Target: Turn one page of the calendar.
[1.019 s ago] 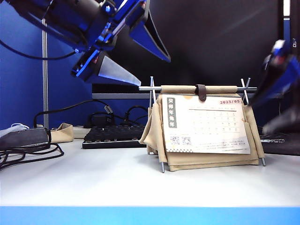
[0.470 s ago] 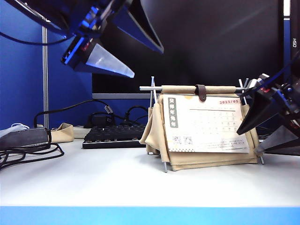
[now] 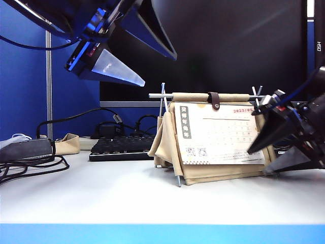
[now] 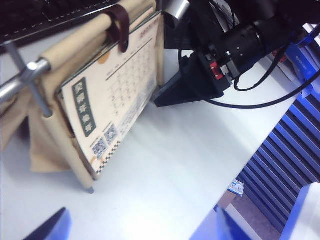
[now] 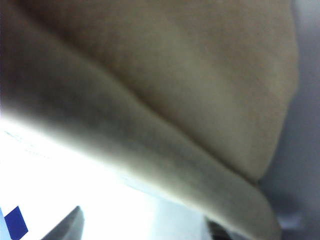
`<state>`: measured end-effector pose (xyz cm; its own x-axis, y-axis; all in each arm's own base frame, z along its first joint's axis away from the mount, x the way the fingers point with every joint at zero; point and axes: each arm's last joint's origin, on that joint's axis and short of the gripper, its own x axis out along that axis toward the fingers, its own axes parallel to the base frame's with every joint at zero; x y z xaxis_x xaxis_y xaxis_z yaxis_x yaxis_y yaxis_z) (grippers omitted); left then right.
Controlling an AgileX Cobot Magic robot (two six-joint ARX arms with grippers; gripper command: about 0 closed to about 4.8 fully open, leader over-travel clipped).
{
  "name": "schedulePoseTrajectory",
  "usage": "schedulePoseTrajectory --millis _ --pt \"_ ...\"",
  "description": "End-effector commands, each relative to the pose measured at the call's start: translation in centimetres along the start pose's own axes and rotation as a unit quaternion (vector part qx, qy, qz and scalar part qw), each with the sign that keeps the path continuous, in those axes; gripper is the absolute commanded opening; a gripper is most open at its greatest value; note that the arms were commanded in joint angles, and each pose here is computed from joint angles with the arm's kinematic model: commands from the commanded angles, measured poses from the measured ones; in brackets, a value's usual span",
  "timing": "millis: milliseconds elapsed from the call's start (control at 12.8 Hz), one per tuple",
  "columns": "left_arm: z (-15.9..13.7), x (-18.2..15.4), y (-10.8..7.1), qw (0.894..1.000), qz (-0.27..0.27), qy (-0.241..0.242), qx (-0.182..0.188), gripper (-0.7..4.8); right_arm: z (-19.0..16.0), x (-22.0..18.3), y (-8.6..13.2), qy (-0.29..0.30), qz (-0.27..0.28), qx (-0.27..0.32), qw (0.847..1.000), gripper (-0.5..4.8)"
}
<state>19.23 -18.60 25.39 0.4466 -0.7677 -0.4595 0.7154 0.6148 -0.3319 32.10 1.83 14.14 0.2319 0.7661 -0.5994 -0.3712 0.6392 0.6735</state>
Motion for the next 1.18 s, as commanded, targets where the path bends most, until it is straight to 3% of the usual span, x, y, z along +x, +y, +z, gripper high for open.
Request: schedulePoseTrajectory --millis 78,470,706,941,1176 --pt "0.0 -0.1 -0.1 1.000 -0.002 0.004 0.001 3.82 0.6 -0.1 0.1 -0.019 0.008 -0.014 1.000 3.01" --pt "0.6 -1.3 -0.5 1.000 -0.003 -0.017 0.018 3.82 1.0 -0.1 0.1 -0.031 -0.001 -0.021 0.999 3.01" --pt "0.4 -1.3 -0.5 1.000 -0.001 -0.007 0.016 3.82 1.4 -0.2 0.1 -0.042 -0.002 -0.018 0.999 3.01" --pt "0.3 -1.3 -0.5 1.000 0.000 -0.006 0.018 3.82 1.6 -0.3 0.1 -0.039 -0.037 -0.012 0.998 3.01" --pt "0.4 -1.3 -0.5 1.000 0.000 -0.007 0.027 3.82 1.7 -0.4 0.2 -0.045 -0.026 -0.020 0.998 3.01"
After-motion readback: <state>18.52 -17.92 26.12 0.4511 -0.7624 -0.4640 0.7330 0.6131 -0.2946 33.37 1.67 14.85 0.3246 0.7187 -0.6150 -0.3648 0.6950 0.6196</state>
